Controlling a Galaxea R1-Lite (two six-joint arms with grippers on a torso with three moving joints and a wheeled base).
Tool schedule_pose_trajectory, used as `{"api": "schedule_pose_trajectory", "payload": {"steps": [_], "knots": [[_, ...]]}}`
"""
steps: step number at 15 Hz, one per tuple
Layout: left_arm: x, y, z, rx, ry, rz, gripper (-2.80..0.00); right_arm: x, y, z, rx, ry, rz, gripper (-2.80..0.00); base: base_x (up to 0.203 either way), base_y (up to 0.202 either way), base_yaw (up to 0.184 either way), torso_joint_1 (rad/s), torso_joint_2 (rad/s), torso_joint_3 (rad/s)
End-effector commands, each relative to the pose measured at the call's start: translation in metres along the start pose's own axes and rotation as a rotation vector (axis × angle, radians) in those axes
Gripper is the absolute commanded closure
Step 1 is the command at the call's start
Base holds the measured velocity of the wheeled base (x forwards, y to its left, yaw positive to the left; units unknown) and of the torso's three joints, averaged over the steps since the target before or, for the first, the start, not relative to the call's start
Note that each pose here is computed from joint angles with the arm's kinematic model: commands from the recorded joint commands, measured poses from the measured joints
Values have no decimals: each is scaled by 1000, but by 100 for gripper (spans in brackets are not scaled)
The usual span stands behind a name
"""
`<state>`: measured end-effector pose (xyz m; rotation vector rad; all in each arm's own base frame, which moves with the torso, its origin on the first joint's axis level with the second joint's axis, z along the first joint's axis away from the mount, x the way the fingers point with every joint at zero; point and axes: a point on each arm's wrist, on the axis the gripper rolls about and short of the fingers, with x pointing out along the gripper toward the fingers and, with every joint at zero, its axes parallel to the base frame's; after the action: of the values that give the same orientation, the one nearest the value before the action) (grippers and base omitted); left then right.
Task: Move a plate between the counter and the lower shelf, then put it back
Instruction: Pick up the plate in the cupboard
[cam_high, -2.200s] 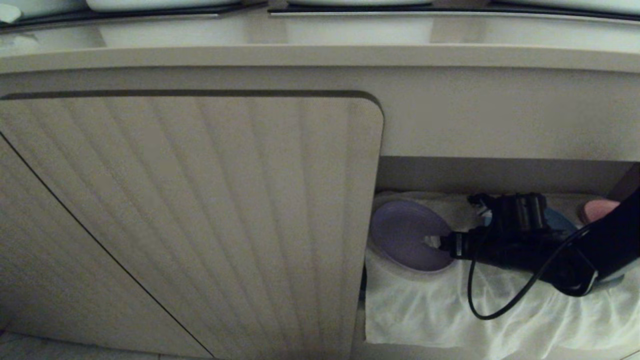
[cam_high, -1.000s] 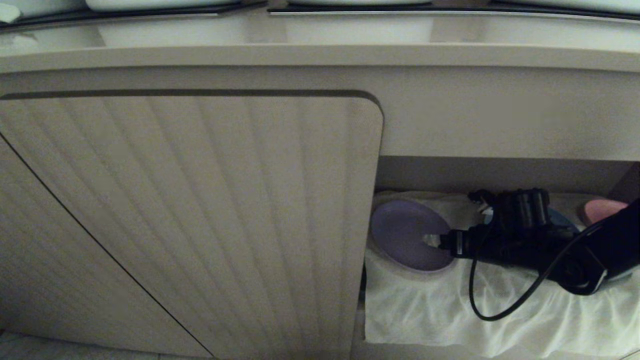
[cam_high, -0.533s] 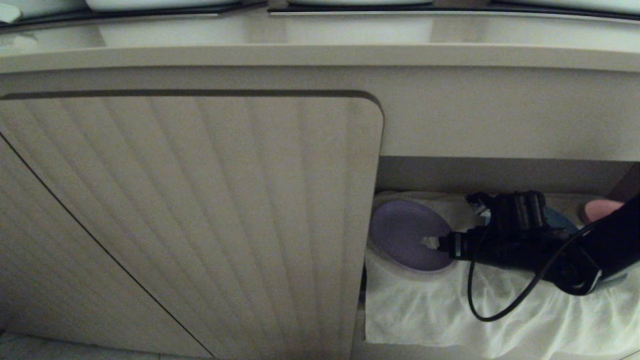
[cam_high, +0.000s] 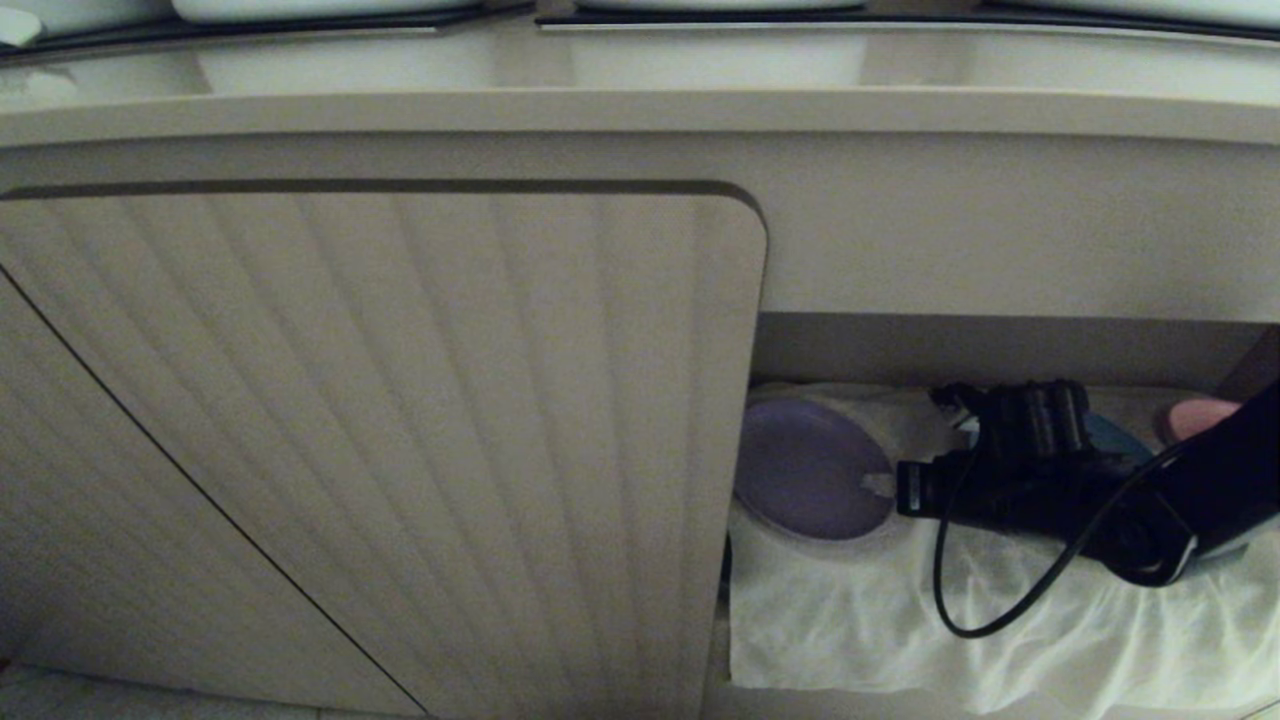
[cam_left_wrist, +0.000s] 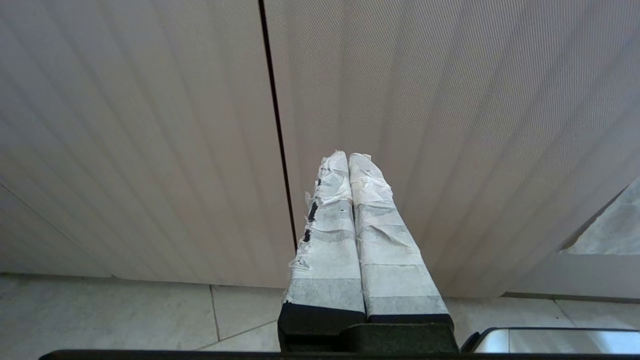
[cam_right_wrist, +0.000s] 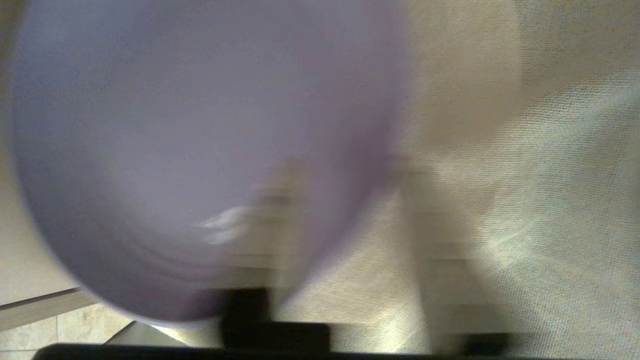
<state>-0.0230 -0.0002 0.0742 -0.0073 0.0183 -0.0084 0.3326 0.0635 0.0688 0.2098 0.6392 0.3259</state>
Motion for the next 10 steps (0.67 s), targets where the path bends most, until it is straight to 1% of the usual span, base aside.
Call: {"api": "schedule_pose_trajectory", "payload": {"steps": [1,10], "knots": [[0,0,0,0,0,-1,0,0,0,1,1,-6,1,0,0,0,0,0,0,0],[0,0,0,0,0,-1,0,-2,-5,2,8,-9,-11,0,0,0,0,0,0,0]]}}
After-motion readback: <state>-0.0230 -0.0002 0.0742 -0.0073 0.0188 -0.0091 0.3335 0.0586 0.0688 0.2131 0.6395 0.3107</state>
